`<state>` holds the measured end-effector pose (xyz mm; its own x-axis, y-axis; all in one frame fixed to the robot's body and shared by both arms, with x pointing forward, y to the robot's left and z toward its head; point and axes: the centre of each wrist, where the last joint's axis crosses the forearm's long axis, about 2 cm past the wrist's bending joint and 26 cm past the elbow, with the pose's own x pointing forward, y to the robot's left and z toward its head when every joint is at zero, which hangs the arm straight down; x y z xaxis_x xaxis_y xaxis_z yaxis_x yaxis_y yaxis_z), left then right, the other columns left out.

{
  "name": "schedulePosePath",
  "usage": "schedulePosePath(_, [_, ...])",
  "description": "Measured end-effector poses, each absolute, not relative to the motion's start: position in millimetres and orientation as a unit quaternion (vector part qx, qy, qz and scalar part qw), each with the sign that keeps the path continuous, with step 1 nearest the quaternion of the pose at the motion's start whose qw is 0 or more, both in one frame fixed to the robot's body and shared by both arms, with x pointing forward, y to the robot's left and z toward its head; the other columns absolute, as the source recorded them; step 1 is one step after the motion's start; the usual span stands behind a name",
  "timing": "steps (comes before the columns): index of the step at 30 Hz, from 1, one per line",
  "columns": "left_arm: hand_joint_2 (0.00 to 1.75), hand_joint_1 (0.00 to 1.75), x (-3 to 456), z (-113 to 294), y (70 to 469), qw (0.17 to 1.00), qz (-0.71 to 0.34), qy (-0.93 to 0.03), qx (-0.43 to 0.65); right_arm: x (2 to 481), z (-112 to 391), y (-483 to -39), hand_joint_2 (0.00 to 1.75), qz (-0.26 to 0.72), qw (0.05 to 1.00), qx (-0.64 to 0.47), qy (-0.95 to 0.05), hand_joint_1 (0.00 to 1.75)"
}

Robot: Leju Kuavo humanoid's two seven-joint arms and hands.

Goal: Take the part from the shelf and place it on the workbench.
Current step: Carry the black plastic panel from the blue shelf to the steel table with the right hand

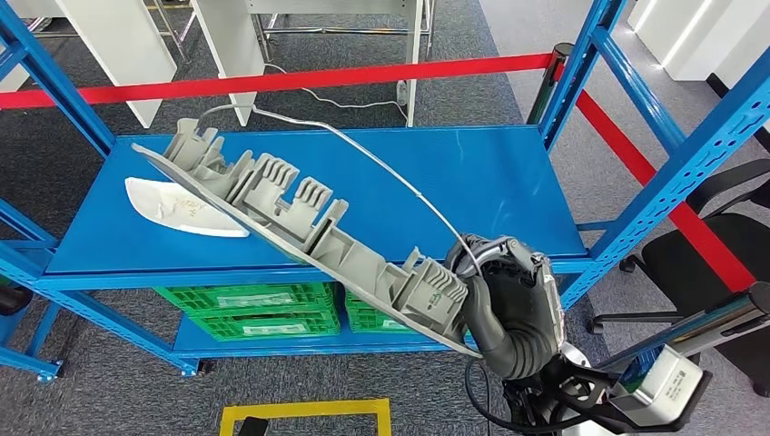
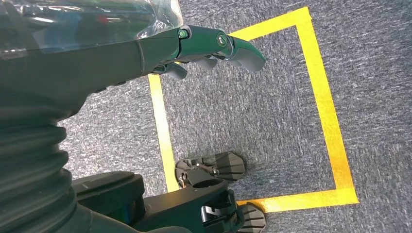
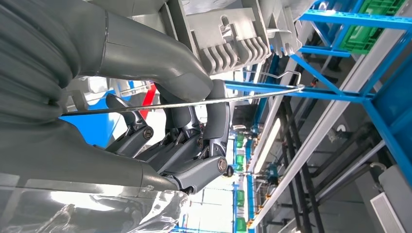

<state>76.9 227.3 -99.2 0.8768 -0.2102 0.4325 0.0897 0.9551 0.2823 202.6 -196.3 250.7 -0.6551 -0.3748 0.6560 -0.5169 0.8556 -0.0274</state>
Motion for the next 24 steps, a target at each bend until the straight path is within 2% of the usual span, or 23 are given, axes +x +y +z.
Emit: schedulePosePath(24, [1.75, 0.00, 77.4, -99.3, 228.6, 0.960, -0.078, -0.235, 0.128, 200.1, 243.4, -204.3, 1.75, 0.076, 0.346, 0.222, -0.908, 1.75])
